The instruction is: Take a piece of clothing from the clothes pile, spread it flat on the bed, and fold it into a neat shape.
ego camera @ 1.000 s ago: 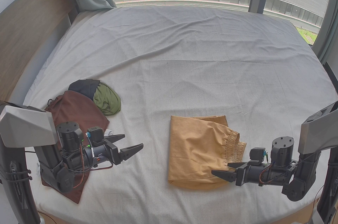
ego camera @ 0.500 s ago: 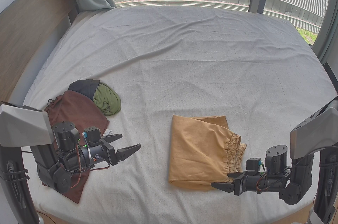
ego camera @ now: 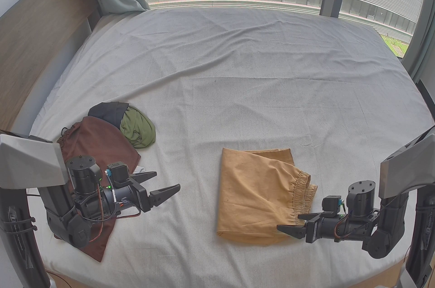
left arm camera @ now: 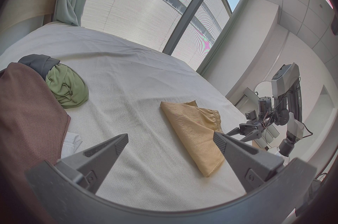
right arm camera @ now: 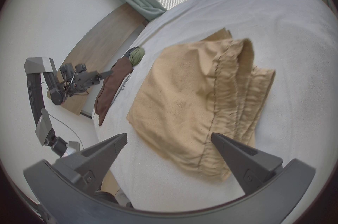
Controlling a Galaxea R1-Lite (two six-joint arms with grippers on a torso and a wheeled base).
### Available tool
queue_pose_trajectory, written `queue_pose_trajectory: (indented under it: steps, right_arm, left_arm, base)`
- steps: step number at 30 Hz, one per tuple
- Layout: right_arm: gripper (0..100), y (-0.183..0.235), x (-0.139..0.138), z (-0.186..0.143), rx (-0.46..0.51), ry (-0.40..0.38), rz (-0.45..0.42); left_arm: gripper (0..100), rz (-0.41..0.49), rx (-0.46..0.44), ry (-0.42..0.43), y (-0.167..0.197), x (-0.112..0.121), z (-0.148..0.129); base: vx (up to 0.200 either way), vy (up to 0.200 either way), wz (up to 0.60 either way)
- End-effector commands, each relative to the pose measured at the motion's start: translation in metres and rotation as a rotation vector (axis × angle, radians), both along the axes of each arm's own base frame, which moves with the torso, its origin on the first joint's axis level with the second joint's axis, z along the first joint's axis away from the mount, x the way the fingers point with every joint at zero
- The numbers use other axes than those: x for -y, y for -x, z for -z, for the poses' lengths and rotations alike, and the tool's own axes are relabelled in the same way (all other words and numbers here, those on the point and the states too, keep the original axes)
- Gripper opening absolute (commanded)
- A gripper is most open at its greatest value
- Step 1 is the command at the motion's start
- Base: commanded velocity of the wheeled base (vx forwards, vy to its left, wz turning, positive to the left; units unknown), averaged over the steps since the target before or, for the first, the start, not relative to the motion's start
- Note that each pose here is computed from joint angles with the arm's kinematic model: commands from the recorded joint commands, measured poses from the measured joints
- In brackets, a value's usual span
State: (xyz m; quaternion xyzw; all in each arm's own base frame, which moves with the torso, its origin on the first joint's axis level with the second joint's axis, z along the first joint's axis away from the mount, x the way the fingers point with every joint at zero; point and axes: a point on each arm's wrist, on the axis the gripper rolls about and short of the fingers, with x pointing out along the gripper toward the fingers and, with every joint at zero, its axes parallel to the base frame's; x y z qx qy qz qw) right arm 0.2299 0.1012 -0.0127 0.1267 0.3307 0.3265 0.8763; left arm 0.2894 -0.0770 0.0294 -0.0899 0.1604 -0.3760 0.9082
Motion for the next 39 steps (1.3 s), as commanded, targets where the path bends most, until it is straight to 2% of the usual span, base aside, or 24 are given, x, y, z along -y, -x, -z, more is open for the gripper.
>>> queue_pose_trajectory:
  steps: [1, 3, 6, 14, 23, 34, 39]
  right_arm:
    - [100, -0.009, 0.005, -0.013, 0.066, -0.024, 0.030]
    - [100, -0.013, 0.004, -0.014, 0.081, -0.028, 0.036]
    - [100, -0.035, 0.001, -0.020, 0.157, -0.058, 0.059]
    - [100, -0.056, 0.010, -0.022, 0.207, -0.072, 0.115]
    - [100, -0.066, 0.016, 0.000, 0.163, -0.052, 0.145]
    - [100, -0.051, 0.019, -0.015, 0.172, -0.051, 0.131]
    - [100, -0.033, 0.025, -0.020, 0.159, -0.032, 0.084]
  left_arm:
    - [100, 0.001, 0.001, 0.000, 0.000, 0.001, 0.000]
    - [100, 0.001, -0.002, 0.000, 0.000, 0.000, 0.000]
    - [100, 0.000, 0.004, 0.000, 0.000, 0.000, 0.000]
    - [100, 0.003, -0.001, -0.001, 0.000, 0.001, 0.001]
    - [100, 0.003, -0.004, -0.002, 0.001, 0.001, 0.001]
    - [100, 0.004, -0.002, 0.000, 0.001, 0.001, 0.001]
    - [100, 0.004, -0.001, -0.001, 0.001, 0.001, 0.001]
  base:
    - [0.000, 0.000, 0.00]
    - [0.000, 0.000, 0.00]
    - [0.000, 0.000, 0.00]
    - [0.000, 0.000, 0.00]
    - [0.000, 0.000, 0.00]
    - [0.000, 0.000, 0.00]
    - [0.000, 0.000, 0.00]
